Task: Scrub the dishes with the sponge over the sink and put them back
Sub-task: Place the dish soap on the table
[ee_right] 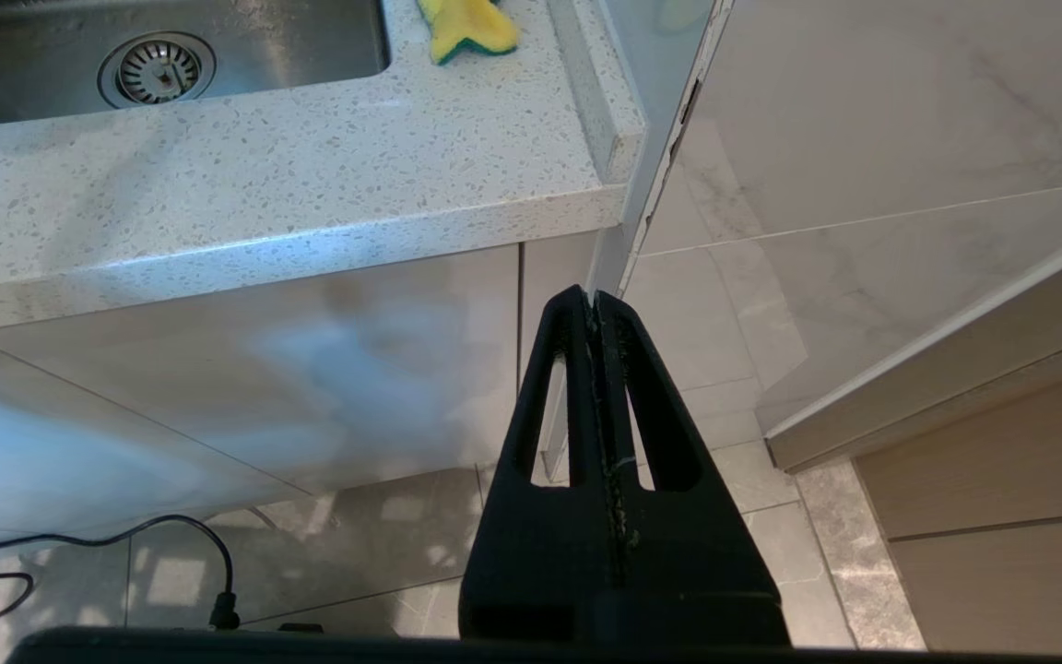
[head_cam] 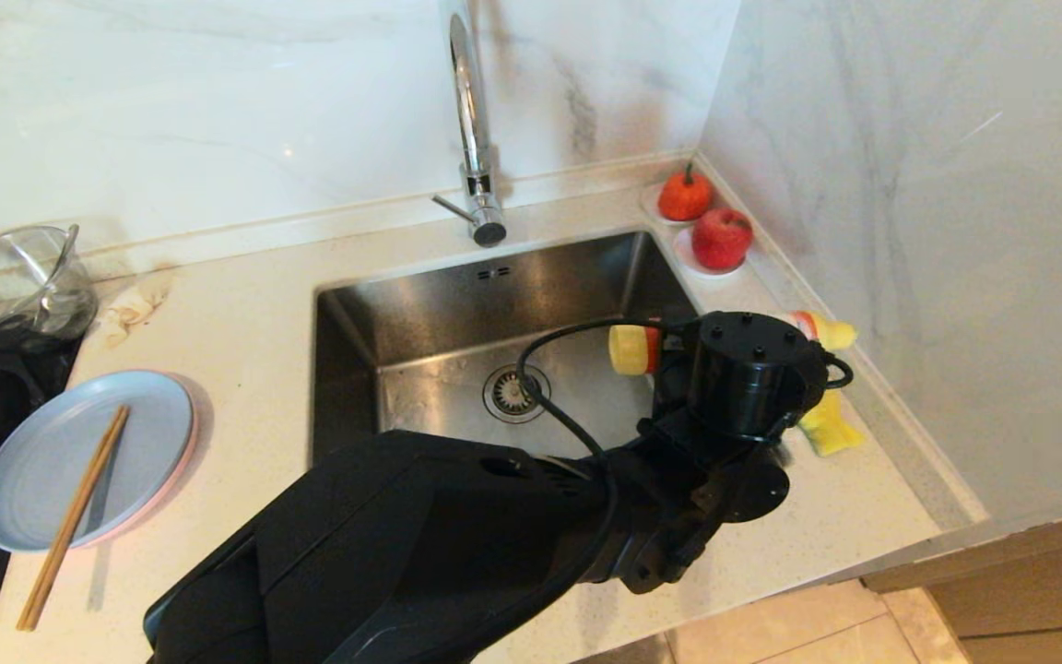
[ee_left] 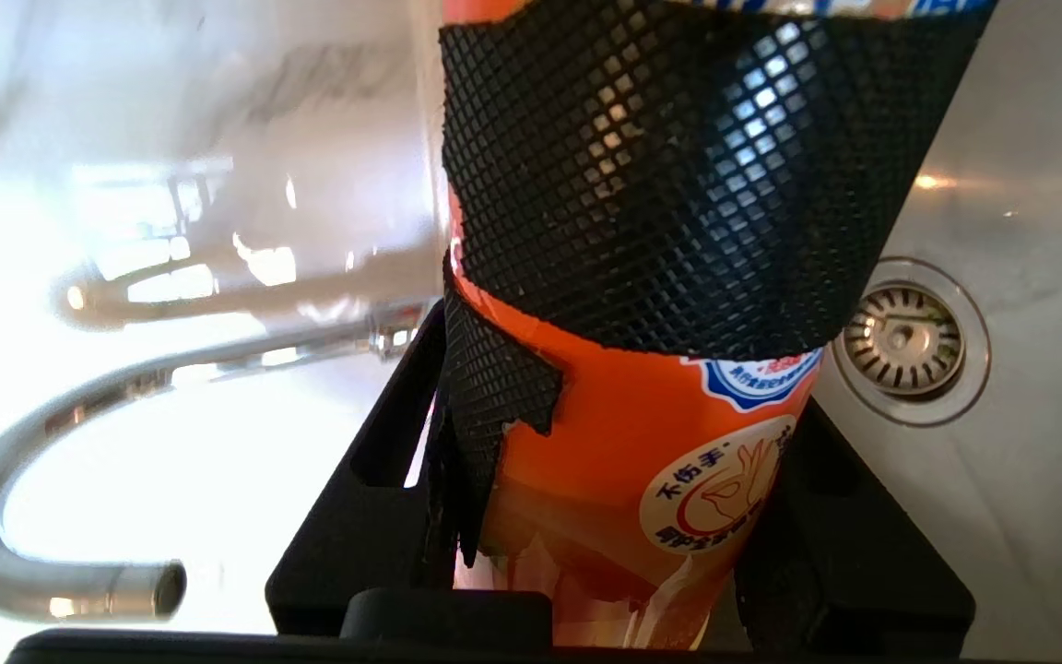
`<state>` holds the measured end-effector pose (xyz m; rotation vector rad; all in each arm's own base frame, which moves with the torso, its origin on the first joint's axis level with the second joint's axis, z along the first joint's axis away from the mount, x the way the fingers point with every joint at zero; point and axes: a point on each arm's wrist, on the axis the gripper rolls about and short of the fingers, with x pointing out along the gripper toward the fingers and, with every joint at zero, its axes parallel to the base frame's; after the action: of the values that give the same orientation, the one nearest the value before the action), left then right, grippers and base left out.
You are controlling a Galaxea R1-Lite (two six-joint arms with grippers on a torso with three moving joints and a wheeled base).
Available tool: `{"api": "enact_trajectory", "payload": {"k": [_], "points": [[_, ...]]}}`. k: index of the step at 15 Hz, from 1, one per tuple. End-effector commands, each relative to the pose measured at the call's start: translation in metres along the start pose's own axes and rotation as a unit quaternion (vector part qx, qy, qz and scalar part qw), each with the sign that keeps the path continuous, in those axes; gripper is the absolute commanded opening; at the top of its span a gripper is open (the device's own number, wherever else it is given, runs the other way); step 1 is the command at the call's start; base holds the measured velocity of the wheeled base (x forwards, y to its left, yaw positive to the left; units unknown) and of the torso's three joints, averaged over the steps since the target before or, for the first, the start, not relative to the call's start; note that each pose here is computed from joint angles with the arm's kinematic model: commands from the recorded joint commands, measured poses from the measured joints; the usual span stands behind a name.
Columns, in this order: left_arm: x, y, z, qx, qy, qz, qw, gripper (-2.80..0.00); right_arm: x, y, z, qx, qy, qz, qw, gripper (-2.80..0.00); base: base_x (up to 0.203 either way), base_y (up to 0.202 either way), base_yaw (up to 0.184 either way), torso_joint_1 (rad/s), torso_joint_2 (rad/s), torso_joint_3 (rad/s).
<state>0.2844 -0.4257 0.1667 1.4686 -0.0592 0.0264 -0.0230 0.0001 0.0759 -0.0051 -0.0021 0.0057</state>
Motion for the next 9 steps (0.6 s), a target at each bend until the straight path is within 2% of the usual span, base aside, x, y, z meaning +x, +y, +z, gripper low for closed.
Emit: {"api": "enact_trajectory", "payload": {"k": [1, 5, 9], "points": [[-0.002, 0.018, -0.004, -0.022, 0.024, 0.012, 0.9994, -2.8, 0.0, 0.0, 0.0, 0.0, 0.001, 0.0, 1.0, -2.8, 0.0, 0.0, 0.0, 0.0, 0.0, 0.0], [-0.008, 0.056, -0.012, -0.074, 0.026, 0.035, 0.9963, -2.8, 0.0, 0.0, 0.0, 0.0, 0.0, 0.0, 1.0, -2.8, 0.0, 0.0, 0.0, 0.0, 0.0, 0.0], [-0.028, 0.097, -0.016, -0.129, 0.009, 0.053, 0.9902, -2.8, 0.0, 0.0, 0.0, 0.0, 0.0, 0.0, 1.0, -2.8, 0.0, 0.0, 0.0, 0.0, 0.0, 0.0]]}}
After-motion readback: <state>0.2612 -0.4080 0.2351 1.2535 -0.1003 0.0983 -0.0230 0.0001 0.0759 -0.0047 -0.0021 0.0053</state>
